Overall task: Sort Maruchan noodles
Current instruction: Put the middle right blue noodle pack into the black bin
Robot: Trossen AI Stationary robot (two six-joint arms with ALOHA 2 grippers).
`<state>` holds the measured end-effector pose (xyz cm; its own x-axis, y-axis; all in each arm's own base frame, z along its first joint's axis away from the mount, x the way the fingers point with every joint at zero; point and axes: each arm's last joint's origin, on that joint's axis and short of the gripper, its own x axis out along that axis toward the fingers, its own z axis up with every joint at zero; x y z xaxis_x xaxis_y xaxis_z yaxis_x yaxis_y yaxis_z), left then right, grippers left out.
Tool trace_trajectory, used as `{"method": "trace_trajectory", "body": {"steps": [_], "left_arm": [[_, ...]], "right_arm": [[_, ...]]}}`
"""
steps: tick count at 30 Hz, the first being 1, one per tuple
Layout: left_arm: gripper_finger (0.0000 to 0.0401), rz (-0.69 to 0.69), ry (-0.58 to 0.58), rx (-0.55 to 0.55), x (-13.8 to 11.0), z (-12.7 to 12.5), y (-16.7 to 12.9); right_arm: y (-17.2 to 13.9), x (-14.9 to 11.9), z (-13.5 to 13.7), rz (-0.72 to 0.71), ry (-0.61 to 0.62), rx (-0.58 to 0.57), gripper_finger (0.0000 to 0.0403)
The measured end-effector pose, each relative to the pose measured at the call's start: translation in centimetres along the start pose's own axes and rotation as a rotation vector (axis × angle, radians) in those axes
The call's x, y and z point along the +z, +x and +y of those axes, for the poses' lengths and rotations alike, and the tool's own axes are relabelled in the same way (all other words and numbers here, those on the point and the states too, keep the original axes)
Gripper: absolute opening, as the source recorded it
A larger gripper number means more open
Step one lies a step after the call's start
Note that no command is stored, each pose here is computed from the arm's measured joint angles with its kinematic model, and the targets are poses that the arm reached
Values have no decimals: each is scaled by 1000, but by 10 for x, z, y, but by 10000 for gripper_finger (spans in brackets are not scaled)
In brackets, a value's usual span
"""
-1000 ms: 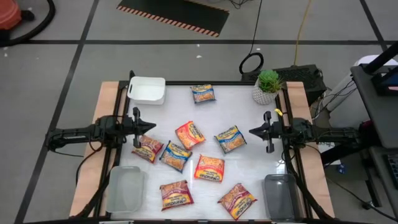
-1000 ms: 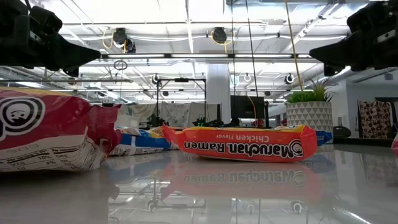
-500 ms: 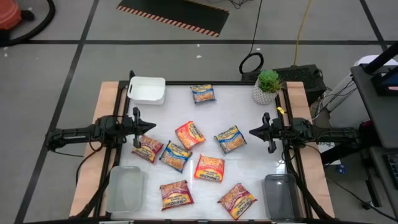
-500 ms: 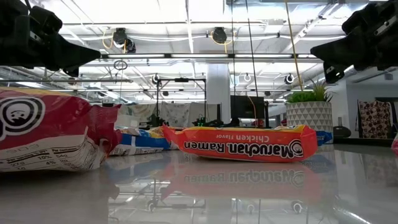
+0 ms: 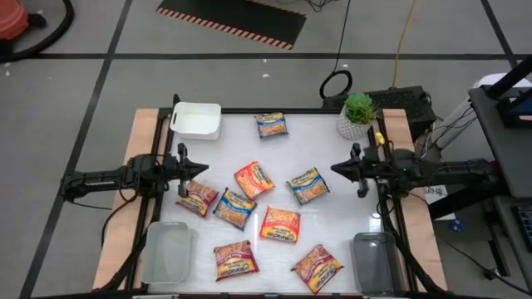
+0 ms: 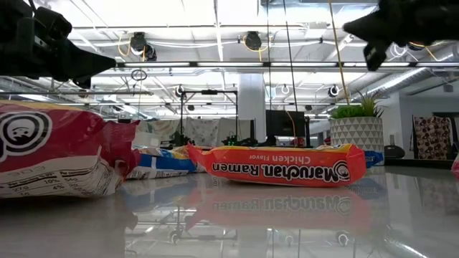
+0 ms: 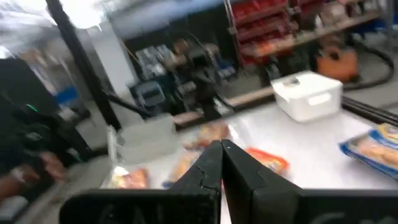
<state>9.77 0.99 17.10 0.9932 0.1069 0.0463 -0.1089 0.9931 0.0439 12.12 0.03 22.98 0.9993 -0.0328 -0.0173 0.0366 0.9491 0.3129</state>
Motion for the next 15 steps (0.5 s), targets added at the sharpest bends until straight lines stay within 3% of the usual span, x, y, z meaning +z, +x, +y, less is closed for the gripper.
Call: {"method": "trace_trajectory", "body": {"steps": [8,15], "left_arm": [[4,0,0,0,0,0,0],[4,0,0,0,0,0,0]], "right_arm": [[53,82,43,97,-158,36,0],[81,124,65,314,-248,-238,0]]}}
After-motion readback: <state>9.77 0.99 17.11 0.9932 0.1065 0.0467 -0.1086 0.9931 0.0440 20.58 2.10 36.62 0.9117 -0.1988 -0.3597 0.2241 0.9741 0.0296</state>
